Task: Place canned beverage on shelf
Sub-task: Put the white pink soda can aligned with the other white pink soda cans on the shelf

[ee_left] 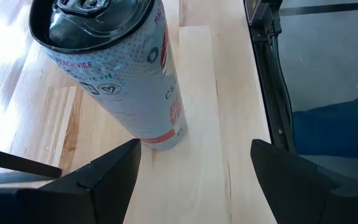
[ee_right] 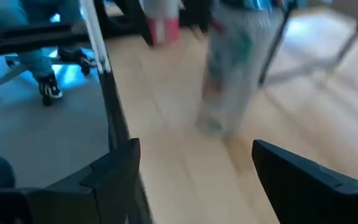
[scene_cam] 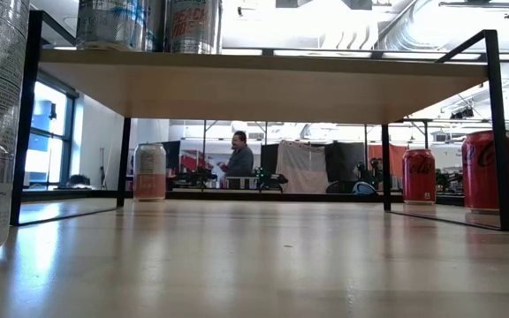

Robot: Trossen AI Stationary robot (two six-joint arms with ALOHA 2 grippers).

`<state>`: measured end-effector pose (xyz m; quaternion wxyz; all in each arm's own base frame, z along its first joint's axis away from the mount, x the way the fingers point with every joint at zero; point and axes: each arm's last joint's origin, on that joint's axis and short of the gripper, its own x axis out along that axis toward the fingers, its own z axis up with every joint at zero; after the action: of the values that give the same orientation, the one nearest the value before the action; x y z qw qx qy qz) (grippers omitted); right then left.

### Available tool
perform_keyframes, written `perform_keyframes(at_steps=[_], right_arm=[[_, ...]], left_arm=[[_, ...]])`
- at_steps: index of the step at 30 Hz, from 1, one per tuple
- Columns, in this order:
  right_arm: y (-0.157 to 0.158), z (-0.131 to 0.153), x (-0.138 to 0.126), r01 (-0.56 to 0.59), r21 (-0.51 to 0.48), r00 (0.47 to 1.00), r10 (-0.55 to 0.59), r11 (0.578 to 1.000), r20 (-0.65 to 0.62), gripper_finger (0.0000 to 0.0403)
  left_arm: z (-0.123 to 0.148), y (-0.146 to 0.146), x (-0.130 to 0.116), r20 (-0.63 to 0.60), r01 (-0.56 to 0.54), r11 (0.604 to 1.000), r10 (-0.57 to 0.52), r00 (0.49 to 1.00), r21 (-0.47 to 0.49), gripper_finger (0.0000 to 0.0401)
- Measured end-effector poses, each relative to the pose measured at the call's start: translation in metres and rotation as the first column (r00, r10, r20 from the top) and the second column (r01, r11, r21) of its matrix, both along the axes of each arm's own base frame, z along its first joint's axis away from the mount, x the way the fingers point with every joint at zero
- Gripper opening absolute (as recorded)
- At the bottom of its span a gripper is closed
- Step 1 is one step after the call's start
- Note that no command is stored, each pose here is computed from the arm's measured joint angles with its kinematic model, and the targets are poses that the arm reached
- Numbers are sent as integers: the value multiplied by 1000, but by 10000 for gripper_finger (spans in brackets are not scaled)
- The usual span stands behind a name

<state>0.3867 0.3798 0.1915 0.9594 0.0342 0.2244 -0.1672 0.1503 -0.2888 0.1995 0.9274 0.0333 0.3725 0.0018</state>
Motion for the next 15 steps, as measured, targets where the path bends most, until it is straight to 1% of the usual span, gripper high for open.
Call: perform_keyframes(at_steps=[3, 5, 8, 10, 14, 15], right_arm=[[-10, 6, 13, 25, -93, 999, -21, 995, 38, 294], [-23, 6, 23, 60, -110, 998, -56, 992, 37, 294], [-41, 6, 38, 84, -107, 996, -82, 991, 25, 294], [-49, 9, 49, 66, -106, 998, -63, 992, 26, 294], [-52, 15, 62, -35, -109, 999, 39, 993, 31, 294], [-53, 16, 64, -41, -109, 998, 45, 993, 32, 294]], left_arm=[[0, 0, 0, 0, 0, 1000, 0, 1000, 0, 294], [0, 0, 0, 0, 0, 1000, 0, 1000, 0, 294], [0, 0, 0, 0, 0, 1000, 0, 1000, 0, 294], [0, 0, 0, 0, 0, 1000, 0, 1000, 0, 294], [0, 0, 0, 0, 0, 1000, 0, 1000, 0, 294], [0, 0, 0, 0, 0, 1000, 0, 1000, 0, 294]])
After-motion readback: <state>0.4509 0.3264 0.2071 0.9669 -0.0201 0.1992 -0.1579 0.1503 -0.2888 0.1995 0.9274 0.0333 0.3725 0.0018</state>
